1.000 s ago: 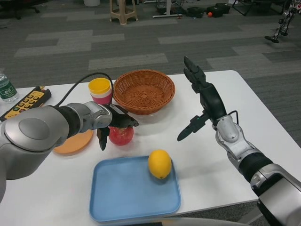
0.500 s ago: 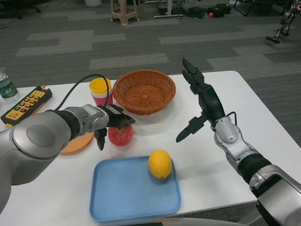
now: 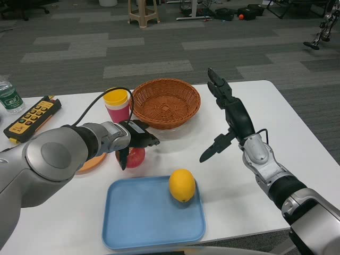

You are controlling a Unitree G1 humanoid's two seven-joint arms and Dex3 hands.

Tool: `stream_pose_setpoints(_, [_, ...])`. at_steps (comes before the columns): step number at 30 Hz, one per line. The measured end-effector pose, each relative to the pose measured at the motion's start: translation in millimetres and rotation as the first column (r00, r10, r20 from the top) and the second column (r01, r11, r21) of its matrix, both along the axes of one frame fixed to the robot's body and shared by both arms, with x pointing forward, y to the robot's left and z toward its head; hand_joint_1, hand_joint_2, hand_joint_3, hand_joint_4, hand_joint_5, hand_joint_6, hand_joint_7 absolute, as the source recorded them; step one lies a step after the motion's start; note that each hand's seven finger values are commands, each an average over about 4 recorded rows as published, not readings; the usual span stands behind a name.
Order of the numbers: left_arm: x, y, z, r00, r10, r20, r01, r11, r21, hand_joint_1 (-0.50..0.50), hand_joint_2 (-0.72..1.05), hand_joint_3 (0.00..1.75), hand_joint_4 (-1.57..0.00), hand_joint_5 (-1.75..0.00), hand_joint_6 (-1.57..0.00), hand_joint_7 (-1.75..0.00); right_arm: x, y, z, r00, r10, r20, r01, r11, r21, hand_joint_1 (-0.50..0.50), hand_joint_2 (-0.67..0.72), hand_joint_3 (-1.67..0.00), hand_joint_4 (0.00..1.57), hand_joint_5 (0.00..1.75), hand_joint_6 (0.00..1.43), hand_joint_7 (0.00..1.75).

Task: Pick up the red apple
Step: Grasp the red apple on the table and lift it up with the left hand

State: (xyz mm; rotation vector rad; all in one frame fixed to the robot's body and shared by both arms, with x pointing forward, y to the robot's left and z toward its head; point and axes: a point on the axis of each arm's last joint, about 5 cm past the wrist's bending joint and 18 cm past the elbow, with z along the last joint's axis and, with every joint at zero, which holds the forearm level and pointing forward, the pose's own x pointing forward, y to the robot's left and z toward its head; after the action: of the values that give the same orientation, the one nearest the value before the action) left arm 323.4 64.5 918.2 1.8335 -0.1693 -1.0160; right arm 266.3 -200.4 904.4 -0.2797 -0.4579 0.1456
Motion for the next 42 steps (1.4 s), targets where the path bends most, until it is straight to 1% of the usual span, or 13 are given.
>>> stream_pose_setpoints(4, [-2.1,-3.8,-1.1,1.000,-0.027,-0.002,0.027,0.999,-0.022,-0.50,0.60,0.00,-0.06,0.00,-0.51,0.00,0.0,0.1,-0.1,1.000,0.000,0.000,0.000,1.000,0.000,-0.50,0.22,-0.08,0.00,0.00,0.00,0.07])
stream_pose_setpoints(8, [-4.0,-9.0,-2.0,0.999,-0.044,0.002,0.044,0.998,-0.036,-0.50,0.60,0.00,-0.07,0.00,-0.54,0.00,0.0,0.2,-0.2,1.000,0.000,-0.001,0.000,1.000,0.000,-0.50,0.22,-0.08,0.00,0.02,0.00,0.07])
stream_pose_setpoints(11, [-4.3,-9.6,-2.4,0.999,-0.049,0.009,0.049,0.998,-0.039,-0.50,0.60,0.00,-0.10,0.00,-0.55,0.00,0.0,0.2,-0.2,1.000,0.001,-0.001,-0.001,1.000,0.000,-0.50,0.22,-0.08,0.00,0.07,0.00,0.07])
stream_pose_setpoints(16, [-4.8,-7.0,-5.1,0.999,-0.045,0.012,0.046,0.999,-0.026,-0.50,0.60,0.02,-0.11,0.00,-0.56,0.00,-0.1,0.6,-0.5,1.000,0.003,-0.002,-0.003,1.000,-0.001,-0.50,0.22,-0.08,0.00,0.02,0.00,0.07])
stream_pose_setpoints(20, [-6.5,-4.5,-9.5,1.000,-0.024,-0.005,0.024,0.999,-0.035,-0.50,0.52,0.00,-0.11,0.00,-0.58,0.00,-0.2,0.7,-0.5,1.000,0.003,-0.002,-0.003,1.000,-0.001,-0.50,0.22,-0.08,0.00,0.05,0.00,0.07])
stream_pose_setpoints(23, [-6.6,-2.8,-10.7,1.000,-0.007,-0.012,0.006,0.999,-0.043,-0.50,0.52,0.00,-0.11,0.00,-0.58,0.00,-0.2,0.7,-0.5,1.000,0.003,-0.002,-0.003,1.000,-0.001,-0.50,0.22,-0.08,0.00,0.05,0.00,0.07])
stream_pose_setpoints(25, [-6.1,-2.1,-10.4,1.000,0.004,-0.013,-0.005,0.999,-0.051,-0.50,0.52,0.04,-0.11,0.00,-0.58,0.00,-0.2,0.7,-0.5,1.000,0.003,-0.002,-0.003,1.000,-0.001,-0.50,0.22,-0.08,0.00,0.10,0.00,0.07])
stream_pose_setpoints(28, [-5.8,-1.1,-10.4,1.000,0.017,-0.017,-0.018,0.998,-0.061,-0.50,0.52,0.04,-0.11,0.00,-0.60,0.00,-0.2,0.7,-0.5,1.000,0.003,-0.002,-0.003,1.000,-0.001,-0.50,0.22,-0.08,0.00,0.02,0.00,0.07])
stream_pose_setpoints(30, [-5.7,0.0,-11.1,0.999,0.026,-0.020,-0.028,0.998,-0.064,-0.50,0.52,0.02,-0.11,0.00,-0.60,0.00,-0.2,0.7,-0.5,1.000,0.003,-0.002,-0.003,1.000,-0.001,-0.50,0.22,-0.08,0.00,0.05,0.00,0.07])
stream_pose_setpoints(33, [-6.1,3.3,-13.6,0.998,0.048,-0.031,-0.050,0.997,-0.065,-0.50,0.52,0.04,-0.12,0.00,-0.60,0.00,-0.2,0.7,-0.5,1.000,0.003,-0.002,-0.003,1.000,-0.001,-0.50,0.22,-0.08,0.00,0.02,0.00,0.07])
stream_pose_setpoints(34, [-6.5,4.9,-15.1,0.997,0.059,-0.039,-0.062,0.996,-0.066,-0.50,0.54,0.04,-0.13,0.00,-0.60,0.00,-0.2,0.7,-0.5,1.000,0.003,-0.002,-0.003,1.000,-0.001,-0.50,0.22,-0.08,0.00,0.00,0.00,0.07])
stream_pose_setpoints(38, [-7.8,10.4,-19.8,0.993,0.097,-0.063,-0.102,0.992,-0.076,-0.50,0.63,0.00,-0.15,0.00,-0.63,0.00,-0.2,0.6,-0.5,1.000,0.003,-0.002,-0.003,1.000,-0.001,-0.50,0.22,-0.08,0.00,0.05,0.00,0.07])
stream_pose_setpoints(42, [-6.7,15.8,-20.2,0.989,0.127,-0.071,-0.133,0.988,-0.078,-0.50,0.69,0.02,-0.16,0.00,-0.67,0.00,-0.2,0.6,-0.5,1.000,0.003,-0.002,-0.003,1.000,-0.001,-0.50,0.22,-0.08,0.00,0.00,0.00,0.07])
